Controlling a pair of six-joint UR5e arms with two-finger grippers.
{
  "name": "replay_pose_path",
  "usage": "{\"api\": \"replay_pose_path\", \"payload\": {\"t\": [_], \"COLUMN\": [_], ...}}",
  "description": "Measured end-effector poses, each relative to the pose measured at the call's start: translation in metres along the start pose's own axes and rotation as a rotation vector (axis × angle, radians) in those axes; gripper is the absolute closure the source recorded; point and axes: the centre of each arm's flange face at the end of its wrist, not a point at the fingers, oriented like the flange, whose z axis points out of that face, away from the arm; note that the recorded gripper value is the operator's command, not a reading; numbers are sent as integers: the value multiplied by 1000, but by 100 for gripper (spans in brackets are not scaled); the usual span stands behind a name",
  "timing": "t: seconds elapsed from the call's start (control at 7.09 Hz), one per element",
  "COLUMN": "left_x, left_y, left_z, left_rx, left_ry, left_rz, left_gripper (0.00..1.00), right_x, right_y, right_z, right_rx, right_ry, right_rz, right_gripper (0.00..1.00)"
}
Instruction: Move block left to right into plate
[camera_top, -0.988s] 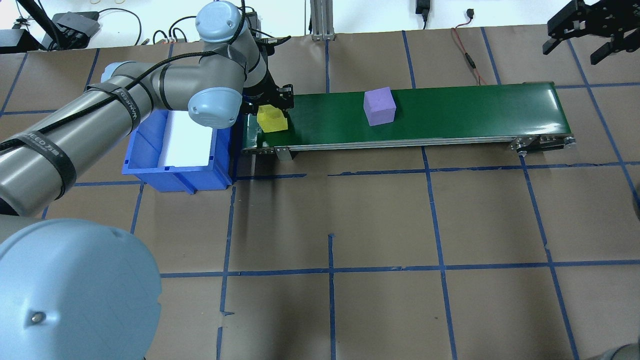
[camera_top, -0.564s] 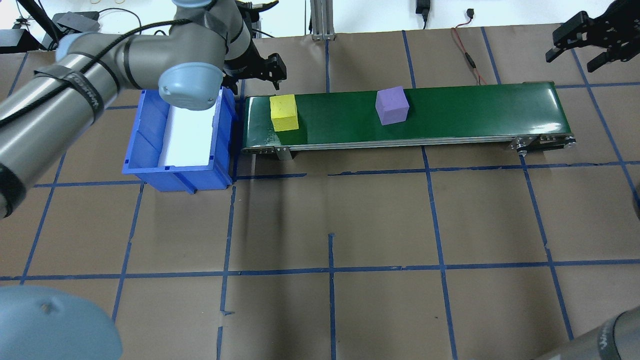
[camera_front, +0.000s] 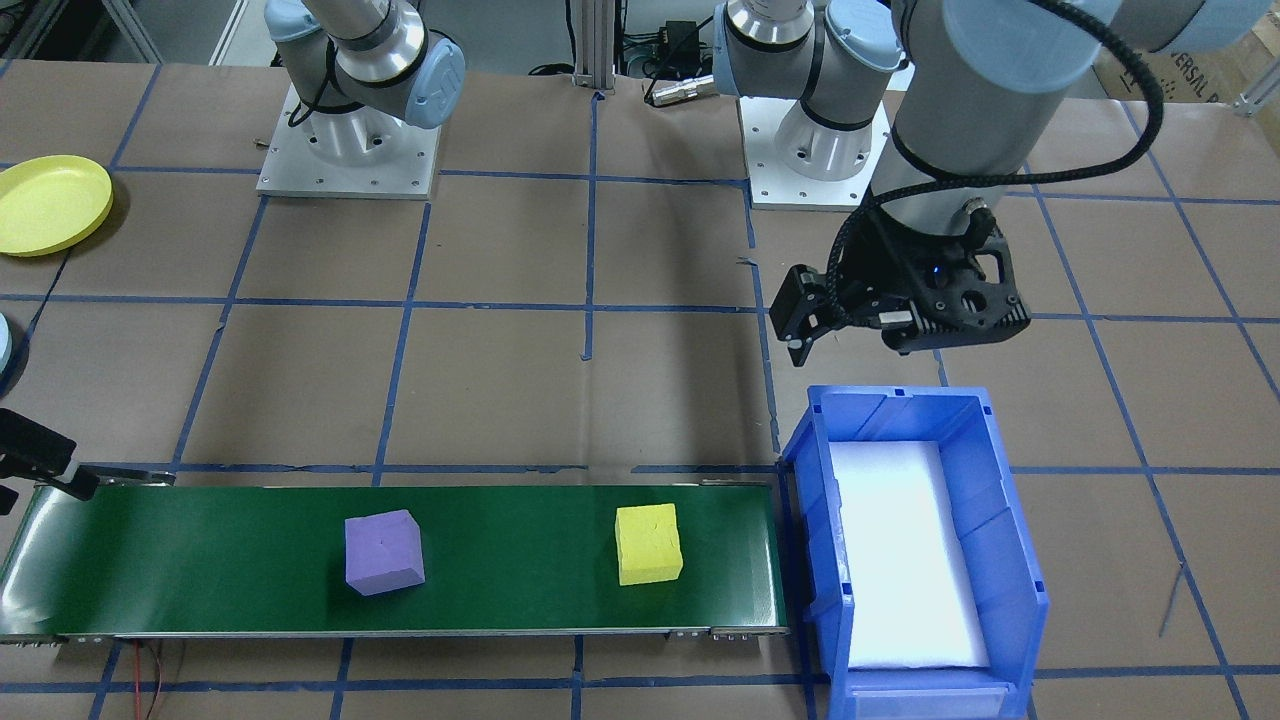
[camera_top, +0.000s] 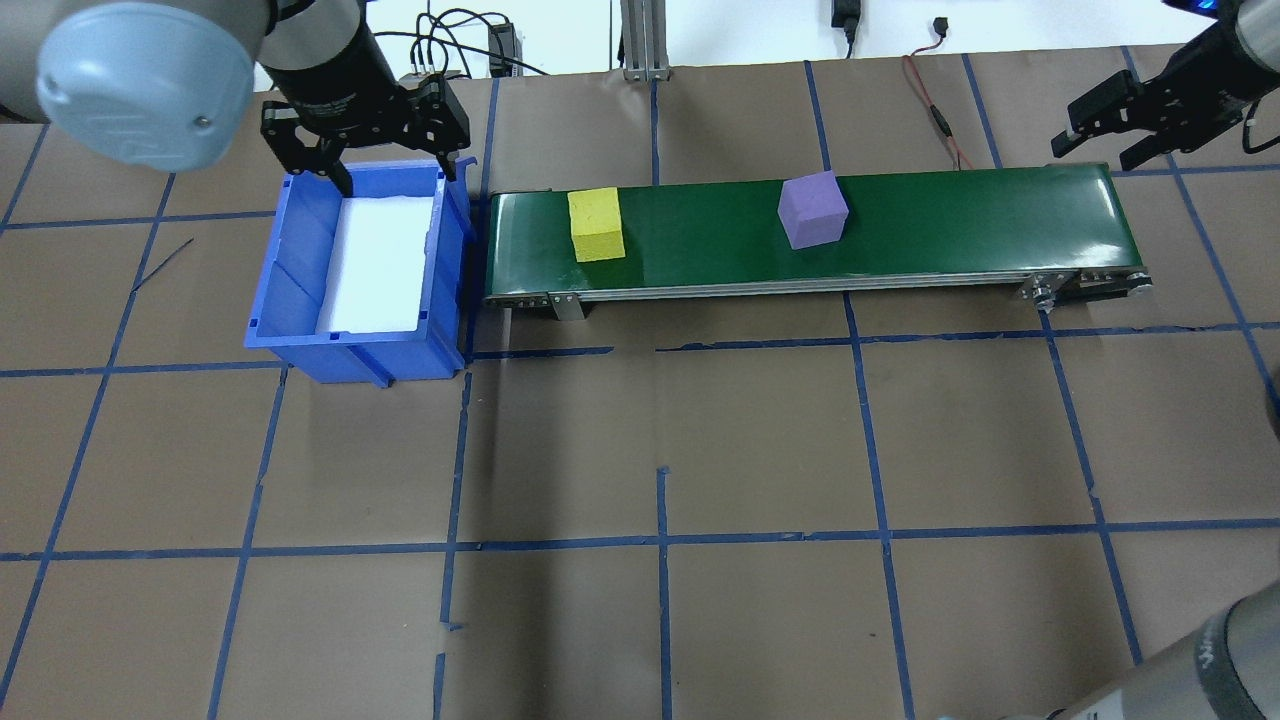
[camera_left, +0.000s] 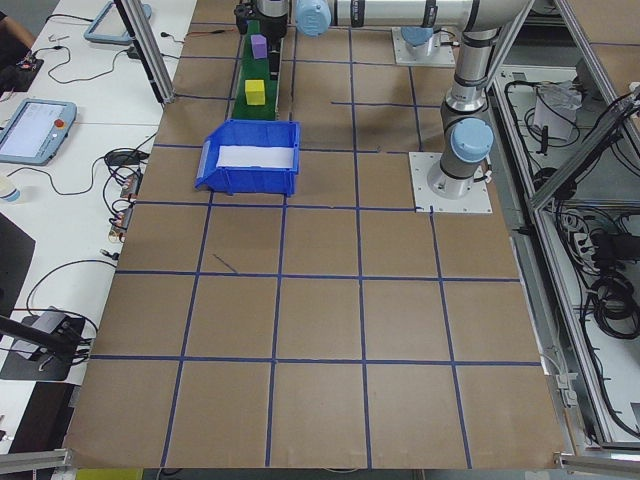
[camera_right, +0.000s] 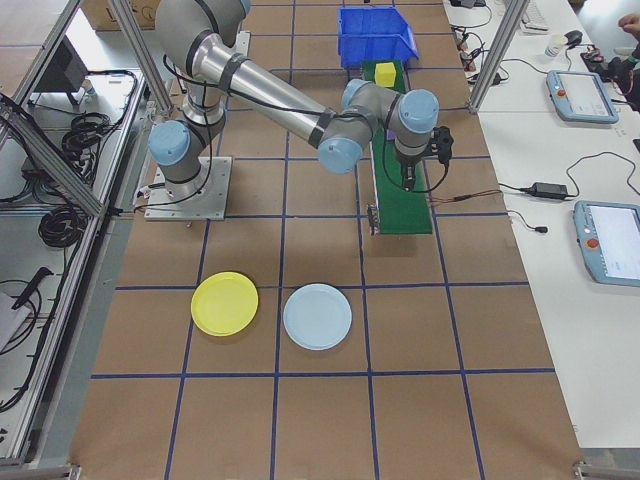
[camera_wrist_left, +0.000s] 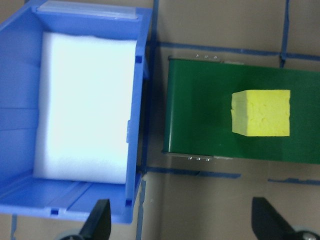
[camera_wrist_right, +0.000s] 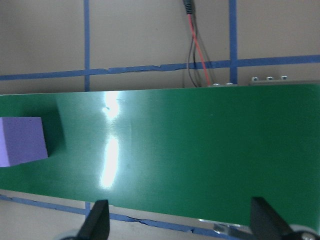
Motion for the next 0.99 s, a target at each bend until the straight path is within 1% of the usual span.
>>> {"api": "replay_pose_path", "payload": {"t": [0.14, 0.28, 0.56, 0.71, 0.99], "left_x": [-9, -13, -20, -21, -27], "left_y": [13, 23, 31, 31, 29], "left_z": [-4, -9, -16, -17, -17], "left_rx": [-45, -72, -86, -86, -82], "left_ry": [-10, -17, -18, -17, -14], "left_rz": [-12, -17, -26, -29, -41], "left_gripper": [0, 0, 0, 0, 0], "right_x": [-2, -3, -7, -8, -9], "right_y": [0, 2, 3, 3, 7], "right_z": [6, 12, 19, 20, 26], "right_rx": [23, 35, 67, 75, 70], "right_ry": [-32, -57, -111, -124, -137], "right_rz": [-42, -68, -92, -97, -95], "right_gripper": [0, 0, 0, 0, 0]}}
